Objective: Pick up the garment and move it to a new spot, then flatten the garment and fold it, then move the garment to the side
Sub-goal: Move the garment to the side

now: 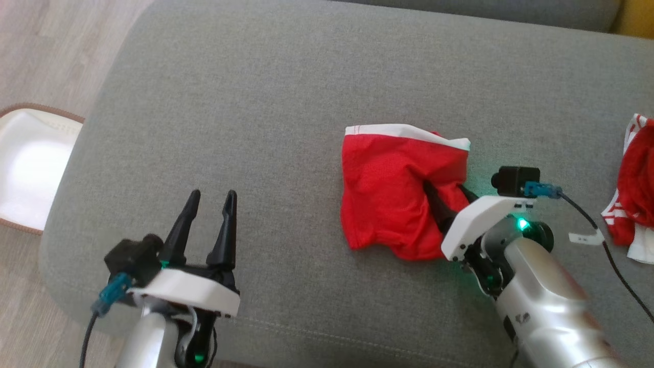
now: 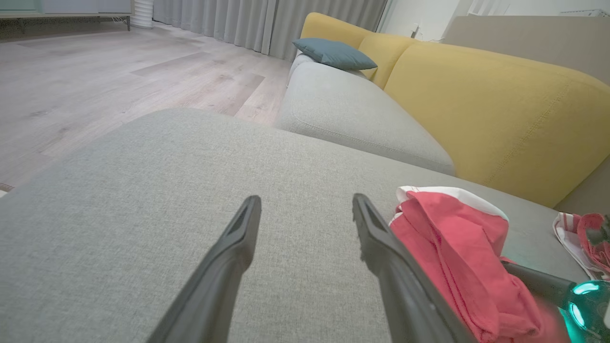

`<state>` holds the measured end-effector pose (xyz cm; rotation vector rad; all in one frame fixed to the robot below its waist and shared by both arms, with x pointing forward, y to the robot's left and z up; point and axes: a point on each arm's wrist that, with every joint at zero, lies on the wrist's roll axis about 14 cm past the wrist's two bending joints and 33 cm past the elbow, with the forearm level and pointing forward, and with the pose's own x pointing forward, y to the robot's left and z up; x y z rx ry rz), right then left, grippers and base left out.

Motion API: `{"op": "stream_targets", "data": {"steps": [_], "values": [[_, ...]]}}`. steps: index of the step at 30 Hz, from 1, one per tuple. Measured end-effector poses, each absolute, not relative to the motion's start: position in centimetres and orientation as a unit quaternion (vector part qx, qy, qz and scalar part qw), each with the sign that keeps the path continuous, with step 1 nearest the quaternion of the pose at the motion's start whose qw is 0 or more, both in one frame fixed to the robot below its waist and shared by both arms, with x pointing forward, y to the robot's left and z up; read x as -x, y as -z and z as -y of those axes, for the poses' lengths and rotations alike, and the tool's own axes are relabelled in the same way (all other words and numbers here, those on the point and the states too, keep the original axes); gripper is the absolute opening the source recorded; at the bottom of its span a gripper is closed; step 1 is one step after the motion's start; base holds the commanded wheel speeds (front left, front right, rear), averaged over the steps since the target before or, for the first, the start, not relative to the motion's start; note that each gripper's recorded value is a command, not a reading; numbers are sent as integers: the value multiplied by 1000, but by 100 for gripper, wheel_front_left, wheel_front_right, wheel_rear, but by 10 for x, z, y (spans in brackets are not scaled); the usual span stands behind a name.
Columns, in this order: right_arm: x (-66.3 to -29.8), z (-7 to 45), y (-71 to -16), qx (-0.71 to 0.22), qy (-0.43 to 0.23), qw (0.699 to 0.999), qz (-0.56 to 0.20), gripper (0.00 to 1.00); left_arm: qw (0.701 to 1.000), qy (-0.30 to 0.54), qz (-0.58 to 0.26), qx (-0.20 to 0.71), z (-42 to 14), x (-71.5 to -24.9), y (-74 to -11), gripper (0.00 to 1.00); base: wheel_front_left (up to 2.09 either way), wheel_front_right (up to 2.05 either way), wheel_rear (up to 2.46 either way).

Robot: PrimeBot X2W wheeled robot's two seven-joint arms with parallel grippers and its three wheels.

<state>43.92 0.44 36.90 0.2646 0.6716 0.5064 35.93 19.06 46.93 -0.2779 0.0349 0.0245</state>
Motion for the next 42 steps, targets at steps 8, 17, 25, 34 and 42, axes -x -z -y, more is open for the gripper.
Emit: {"op": "stream_targets", "data": {"steps": [8, 17, 25, 34, 42], "values": [[-445, 1, -369, -107, -245, 911, -313, 0, 990, -2, -6, 141, -187, -373, -476, 100, 0, 0, 0], [-460, 39, -395, 29, -248, 941, -231, 0, 989, 29, 4, 148, -168, -383, -484, 100, 0, 0, 0], [-477, 135, -428, 156, -192, 949, -197, 0, 985, 72, 14, 154, -139, -395, -493, 100, 0, 0, 0], [-487, 267, -450, 249, -83, 936, -233, 0, 982, 95, 2, 161, -121, -406, -485, 100, 0, 0, 0], [-502, 332, -459, 215, 25, 942, -255, 0, 982, 87, -10, 165, -126, -415, -474, 100, 0, 0, 0]]}}
